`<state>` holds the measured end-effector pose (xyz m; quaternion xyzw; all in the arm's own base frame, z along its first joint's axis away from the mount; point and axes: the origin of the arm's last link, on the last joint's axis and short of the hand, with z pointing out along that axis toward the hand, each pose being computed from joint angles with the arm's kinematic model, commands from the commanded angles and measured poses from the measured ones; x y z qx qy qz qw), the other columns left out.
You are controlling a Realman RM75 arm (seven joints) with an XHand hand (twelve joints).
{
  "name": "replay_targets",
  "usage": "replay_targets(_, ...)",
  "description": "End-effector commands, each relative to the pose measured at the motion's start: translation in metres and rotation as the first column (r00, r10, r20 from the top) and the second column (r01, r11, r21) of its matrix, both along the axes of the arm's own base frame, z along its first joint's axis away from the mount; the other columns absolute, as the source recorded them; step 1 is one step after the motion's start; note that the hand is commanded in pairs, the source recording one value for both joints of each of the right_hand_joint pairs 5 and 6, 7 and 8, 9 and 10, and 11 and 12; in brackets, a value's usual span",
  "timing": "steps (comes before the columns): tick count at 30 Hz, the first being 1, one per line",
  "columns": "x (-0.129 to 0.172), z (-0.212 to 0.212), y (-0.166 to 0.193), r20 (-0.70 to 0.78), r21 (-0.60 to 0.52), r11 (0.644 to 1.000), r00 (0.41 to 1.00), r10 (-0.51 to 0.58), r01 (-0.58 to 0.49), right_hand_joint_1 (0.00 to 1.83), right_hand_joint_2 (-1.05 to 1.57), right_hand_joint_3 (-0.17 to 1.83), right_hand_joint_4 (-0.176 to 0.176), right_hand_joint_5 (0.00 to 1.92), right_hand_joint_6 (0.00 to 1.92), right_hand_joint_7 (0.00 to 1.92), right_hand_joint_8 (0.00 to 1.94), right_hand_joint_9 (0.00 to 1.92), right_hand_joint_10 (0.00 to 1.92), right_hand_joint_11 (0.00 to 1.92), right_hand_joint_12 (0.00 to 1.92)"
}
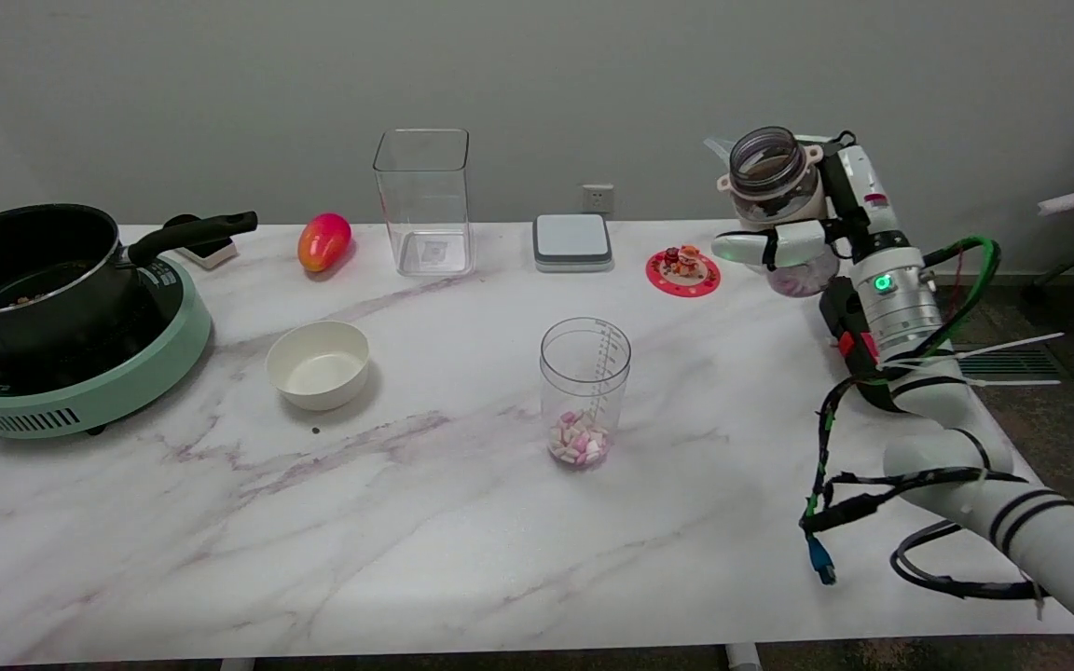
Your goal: Place the bottle onto the table.
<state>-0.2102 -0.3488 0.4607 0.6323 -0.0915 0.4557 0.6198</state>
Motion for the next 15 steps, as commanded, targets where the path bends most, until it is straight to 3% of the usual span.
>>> replay_targets(1, -0.034, -0.022, -0.061, 0.340, 0.238, 0.970, 0.940, -0.029, -0.056, 1.45, 1.11, 0.38, 0.000, 1.70, 1.70, 1.75, 1.75, 1.33, 1.33, 1.24, 1.24)
replay_targets(15, -0.056, -0.079, -0.069, 0.493, 0.291, 0.951, 0.869, -0.053, -0.108, 1.44, 1.08, 0.43, 0.000, 1.72, 1.72, 1.74, 1.74, 1.33, 1.33, 1.23, 1.23)
